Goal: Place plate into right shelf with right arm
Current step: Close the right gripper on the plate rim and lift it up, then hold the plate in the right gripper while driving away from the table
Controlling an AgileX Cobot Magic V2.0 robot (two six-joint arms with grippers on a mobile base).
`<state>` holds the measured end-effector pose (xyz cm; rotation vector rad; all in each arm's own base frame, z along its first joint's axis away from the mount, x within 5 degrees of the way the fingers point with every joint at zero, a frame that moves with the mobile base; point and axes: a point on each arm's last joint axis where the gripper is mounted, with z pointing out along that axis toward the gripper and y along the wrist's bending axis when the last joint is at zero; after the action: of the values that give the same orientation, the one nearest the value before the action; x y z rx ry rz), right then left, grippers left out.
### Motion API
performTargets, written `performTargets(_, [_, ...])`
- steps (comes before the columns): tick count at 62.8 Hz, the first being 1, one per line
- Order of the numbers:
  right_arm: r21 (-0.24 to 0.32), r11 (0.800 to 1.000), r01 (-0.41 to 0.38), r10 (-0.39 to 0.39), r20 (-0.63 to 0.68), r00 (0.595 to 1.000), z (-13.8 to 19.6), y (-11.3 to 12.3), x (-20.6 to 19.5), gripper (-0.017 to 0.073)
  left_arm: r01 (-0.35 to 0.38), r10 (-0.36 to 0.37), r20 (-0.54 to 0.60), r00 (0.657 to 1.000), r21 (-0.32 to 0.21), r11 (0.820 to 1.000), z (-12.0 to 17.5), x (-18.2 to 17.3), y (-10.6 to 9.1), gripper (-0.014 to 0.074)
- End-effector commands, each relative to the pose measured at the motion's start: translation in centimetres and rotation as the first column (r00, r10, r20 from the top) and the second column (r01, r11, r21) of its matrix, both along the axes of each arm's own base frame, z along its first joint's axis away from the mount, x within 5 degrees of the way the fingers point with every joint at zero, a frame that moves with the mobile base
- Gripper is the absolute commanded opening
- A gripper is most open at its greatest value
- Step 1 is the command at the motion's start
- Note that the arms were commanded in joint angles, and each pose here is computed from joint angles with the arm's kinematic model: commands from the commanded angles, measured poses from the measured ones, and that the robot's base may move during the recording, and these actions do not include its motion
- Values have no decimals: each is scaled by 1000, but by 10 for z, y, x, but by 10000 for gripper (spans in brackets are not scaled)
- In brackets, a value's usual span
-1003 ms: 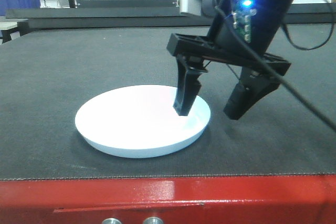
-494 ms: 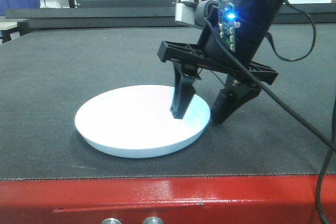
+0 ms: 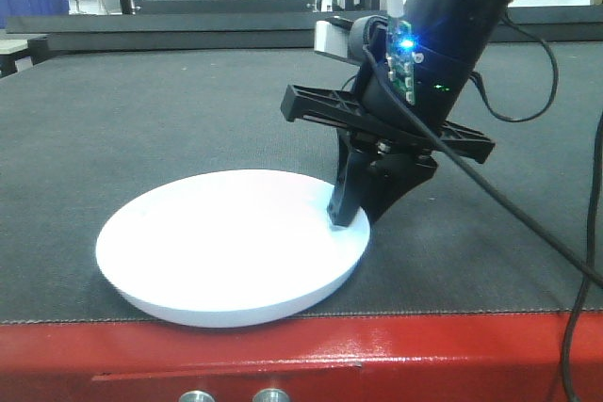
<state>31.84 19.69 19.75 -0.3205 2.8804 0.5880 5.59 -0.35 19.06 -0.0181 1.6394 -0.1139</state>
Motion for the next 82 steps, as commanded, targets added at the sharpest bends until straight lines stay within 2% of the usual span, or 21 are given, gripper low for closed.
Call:
performTargets(1, [44,999,10,-13,68,998,29,-6,1,60,8,-7,75,997,-13,1000,4,1,-1,-47])
performTargets(14, [65,997,28,-41,207,978,75,-28,-5,60,8,-7,75,997,-13,1000,4,1,-1,-47])
performTargets(20, [51,999,5,-22,340,940,114,-41,-22,60,8,-7,75,997,-13,1000,4,1,-1,-47])
performTargets(28, [81,997,-9,-31,486,874,164,-57,-51,60,8,-7,75,997,-13,1000,4,1,-1,-47])
performTargets(37, [118,993,-20,-61,640,766,211,-78,-92,60,8,-7,75,997,-13,1000,4,1,-1,-47])
performTargets(44, [167,986,-24,-112,750,652,237,-97,-127,60,8,-7,75,997,-13,1000,4,1,-1,-47])
performTargets(48, [206,978,-30,-154,809,567,248,-110,-152,60,8,-7,75,997,-13,1000,4,1,-1,-47])
performTargets(52, [245,969,-38,-194,847,495,251,-121,-175,60,8,-7,75,997,-13,1000,4,1,-1,-47])
performTargets(55, [264,964,-41,-217,863,457,247,-128,-189,60,8,-7,75,997,-13,1000,4,1,-1,-47])
performTargets(58, [293,955,-50,-250,883,398,246,-136,-206,60,8,-7,75,997,-13,1000,4,1,-1,-47])
performTargets(68, [365,928,-80,-339,912,232,225,-160,-252,60,8,-7,75,997,-13,1000,4,1,-1,-47])
performTargets(74, [388,917,-92,-369,912,177,205,-169,-270,60,8,-7,75,997,-13,1000,4,1,-1,-47])
performTargets(82, [399,912,-95,-383,911,153,177,-175,-282,60,8,-7,75,997,-13,1000,4,1,-1,-47])
